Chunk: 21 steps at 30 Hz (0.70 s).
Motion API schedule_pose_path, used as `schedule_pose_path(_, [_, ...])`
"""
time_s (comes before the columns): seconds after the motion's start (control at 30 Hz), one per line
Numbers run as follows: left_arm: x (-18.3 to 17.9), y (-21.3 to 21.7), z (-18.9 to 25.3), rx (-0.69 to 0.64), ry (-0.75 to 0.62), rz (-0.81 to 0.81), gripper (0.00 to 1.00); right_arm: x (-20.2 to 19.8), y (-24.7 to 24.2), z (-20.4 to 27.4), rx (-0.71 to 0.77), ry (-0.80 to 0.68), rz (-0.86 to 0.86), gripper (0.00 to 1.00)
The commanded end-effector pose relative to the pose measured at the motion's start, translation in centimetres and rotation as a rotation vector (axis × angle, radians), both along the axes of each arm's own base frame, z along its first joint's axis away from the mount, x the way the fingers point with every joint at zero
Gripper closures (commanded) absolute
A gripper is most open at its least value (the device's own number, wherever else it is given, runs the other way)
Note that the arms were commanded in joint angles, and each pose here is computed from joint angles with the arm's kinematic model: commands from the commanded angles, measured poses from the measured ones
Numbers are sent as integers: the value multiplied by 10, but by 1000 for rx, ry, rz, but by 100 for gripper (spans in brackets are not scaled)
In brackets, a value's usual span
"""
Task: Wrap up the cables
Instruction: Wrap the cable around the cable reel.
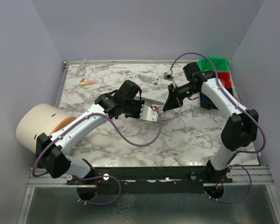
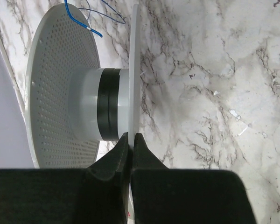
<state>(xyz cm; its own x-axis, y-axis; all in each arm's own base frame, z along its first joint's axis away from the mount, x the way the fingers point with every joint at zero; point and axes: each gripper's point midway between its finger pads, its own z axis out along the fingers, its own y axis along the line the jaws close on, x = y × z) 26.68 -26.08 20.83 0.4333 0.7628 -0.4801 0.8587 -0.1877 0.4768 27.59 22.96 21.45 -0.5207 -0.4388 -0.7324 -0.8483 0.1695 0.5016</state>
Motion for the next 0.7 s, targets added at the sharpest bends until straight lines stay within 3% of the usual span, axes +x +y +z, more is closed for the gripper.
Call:
schedule_pose_path(0.0, [-13, 2, 4, 15, -49, -121, 100, -15, 9, -5, -2, 94, 62, 100])
schedule_pose_path(0.5, [-13, 1, 4, 48, -51, -133, 100, -18, 15, -34, -154, 60, 70, 99])
schedule_pose_path(0.67, [1, 2, -2, 57, -30, -23, 100, -8, 9, -24, -183, -41, 33, 100])
